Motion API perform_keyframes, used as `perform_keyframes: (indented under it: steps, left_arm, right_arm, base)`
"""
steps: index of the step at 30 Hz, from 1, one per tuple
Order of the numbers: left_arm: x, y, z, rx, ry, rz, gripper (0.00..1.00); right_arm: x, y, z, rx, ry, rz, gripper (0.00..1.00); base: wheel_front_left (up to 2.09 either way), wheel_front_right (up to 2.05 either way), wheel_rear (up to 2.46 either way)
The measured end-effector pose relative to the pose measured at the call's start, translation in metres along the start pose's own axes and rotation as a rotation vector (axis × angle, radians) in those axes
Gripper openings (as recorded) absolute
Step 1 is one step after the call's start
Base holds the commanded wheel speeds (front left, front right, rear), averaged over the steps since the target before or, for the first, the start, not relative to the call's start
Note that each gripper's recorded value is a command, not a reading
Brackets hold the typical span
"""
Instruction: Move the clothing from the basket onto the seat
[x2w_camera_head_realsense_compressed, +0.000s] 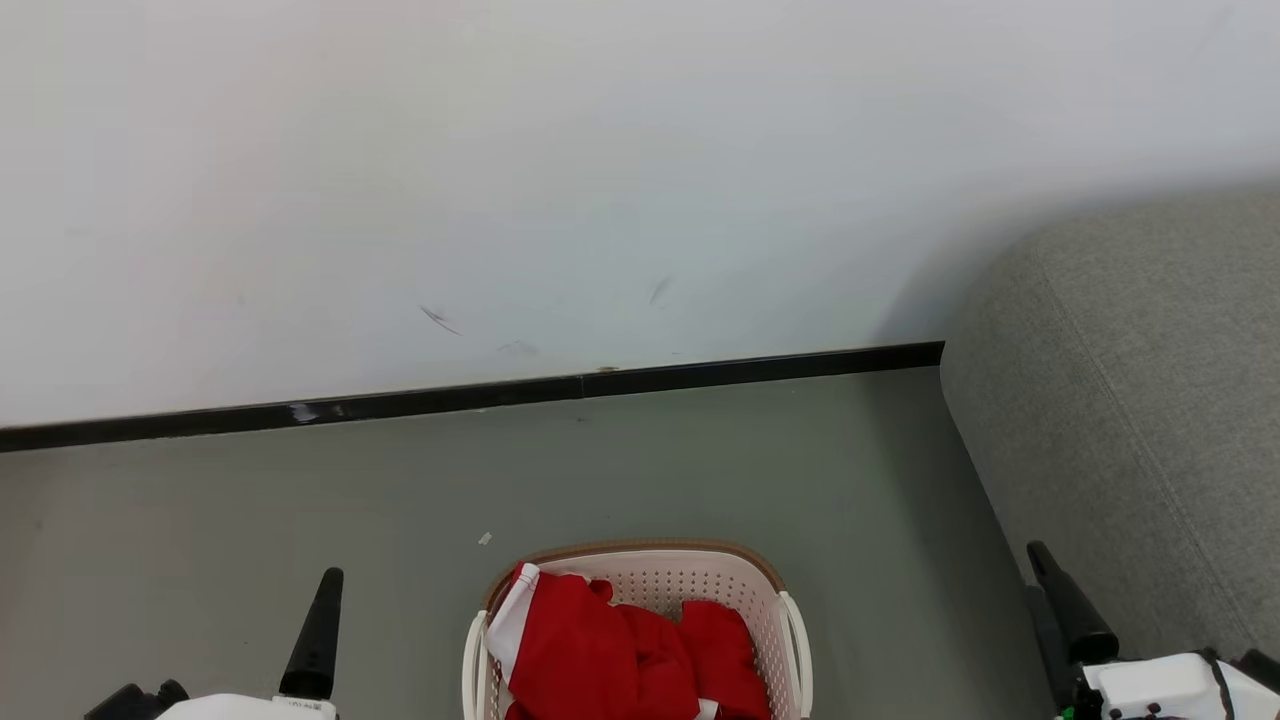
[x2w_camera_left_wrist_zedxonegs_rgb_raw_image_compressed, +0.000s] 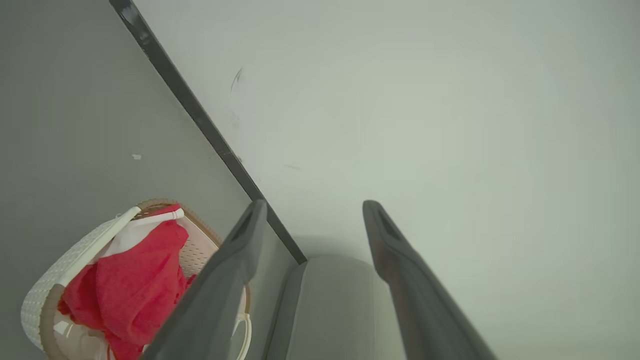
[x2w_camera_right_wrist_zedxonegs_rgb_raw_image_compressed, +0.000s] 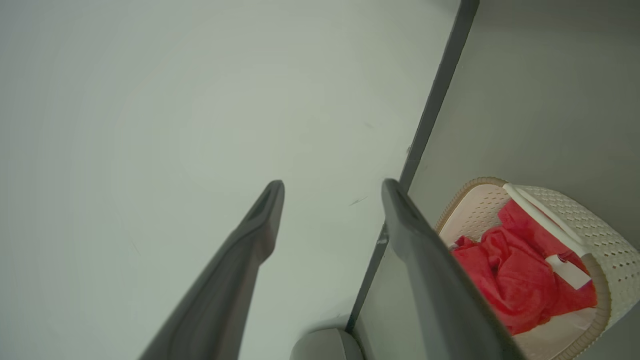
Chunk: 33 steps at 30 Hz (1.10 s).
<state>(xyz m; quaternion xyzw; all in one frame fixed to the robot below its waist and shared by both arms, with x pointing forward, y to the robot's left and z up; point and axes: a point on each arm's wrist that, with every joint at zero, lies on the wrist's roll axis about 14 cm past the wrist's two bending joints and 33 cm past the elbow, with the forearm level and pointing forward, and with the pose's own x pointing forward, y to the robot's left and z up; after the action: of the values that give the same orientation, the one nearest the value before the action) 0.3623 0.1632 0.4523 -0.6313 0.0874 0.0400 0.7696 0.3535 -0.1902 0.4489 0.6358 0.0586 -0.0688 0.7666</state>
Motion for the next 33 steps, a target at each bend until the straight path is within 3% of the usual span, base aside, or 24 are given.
perform_keyframes:
  steps: [19,33]
  left_arm:
    - [0.008,-0.024,-0.004,0.371,-0.012,-0.049,1.00]
    - [0.006,-0.030,-0.008,0.592,-0.044,-0.053,1.00]
  right_arm:
    - [0.006,0.019,-0.008,-0.381,0.012,0.074,1.00]
    - [0.003,0.027,-0.014,-0.588,0.000,0.114,1.00]
  base:
    - [0.00,0.00,0.00]
    - [0.00,0.00,0.00]
